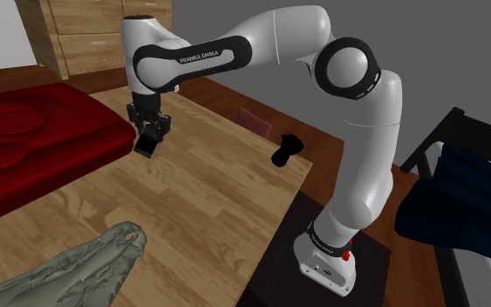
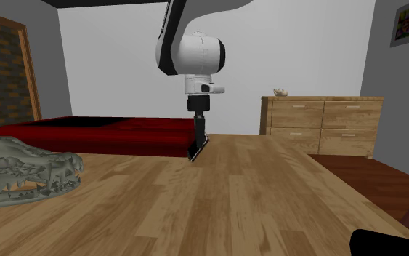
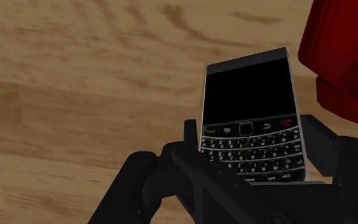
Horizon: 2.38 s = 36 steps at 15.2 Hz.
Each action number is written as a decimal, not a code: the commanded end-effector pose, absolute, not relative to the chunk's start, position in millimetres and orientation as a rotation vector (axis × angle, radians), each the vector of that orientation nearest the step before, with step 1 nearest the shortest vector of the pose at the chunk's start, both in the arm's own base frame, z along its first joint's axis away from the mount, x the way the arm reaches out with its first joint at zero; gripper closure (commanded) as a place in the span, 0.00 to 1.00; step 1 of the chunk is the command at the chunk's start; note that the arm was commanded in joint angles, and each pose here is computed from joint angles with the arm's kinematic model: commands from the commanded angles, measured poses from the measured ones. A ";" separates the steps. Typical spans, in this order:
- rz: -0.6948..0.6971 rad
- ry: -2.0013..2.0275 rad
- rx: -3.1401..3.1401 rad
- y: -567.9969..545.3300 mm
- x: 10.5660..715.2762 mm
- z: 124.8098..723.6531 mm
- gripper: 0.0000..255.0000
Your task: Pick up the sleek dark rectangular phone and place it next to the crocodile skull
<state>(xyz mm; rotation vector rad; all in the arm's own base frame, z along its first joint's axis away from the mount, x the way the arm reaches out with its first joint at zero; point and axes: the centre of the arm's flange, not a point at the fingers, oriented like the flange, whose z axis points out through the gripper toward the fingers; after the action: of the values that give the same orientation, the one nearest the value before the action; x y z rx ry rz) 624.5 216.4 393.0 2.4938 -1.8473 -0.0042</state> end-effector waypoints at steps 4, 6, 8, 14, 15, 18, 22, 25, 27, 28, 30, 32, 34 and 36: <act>-0.005 -1.847 2.494 216.8 623.8 420.3 1.00; -0.005 -1.847 2.494 216.8 623.8 430.9 1.00; -0.005 -1.847 2.494 216.8 623.8 441.4 1.00; -0.005 -1.847 2.494 216.8 623.8 473.1 1.00; -0.005 -1.847 2.494 216.8 623.8 478.4 1.00; -0.005 -1.847 2.494 216.8 623.8 494.2 1.00; -0.005 -1.847 2.494 216.8 623.8 515.3 1.00; -0.005 -1.847 2.494 216.8 623.8 531.2 1.00; -0.005 -1.847 2.494 216.8 623.8 541.7 1.00; -0.005 -1.847 2.494 216.8 623.8 547.0 1.00; -0.005 -1.847 2.494 224.3 613.0 550.1 1.00; -0.005 -1.847 2.494 239.3 591.3 550.1 1.00; -0.005 -1.847 2.494 254.3 569.5 550.1 1.00; -0.005 -1.847 2.494 269.3 547.8 550.1 1.00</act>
<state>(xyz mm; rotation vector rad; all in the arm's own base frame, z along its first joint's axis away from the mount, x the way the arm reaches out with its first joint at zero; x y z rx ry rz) 558.3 262.0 548.9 2.4951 -1.8457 -0.0047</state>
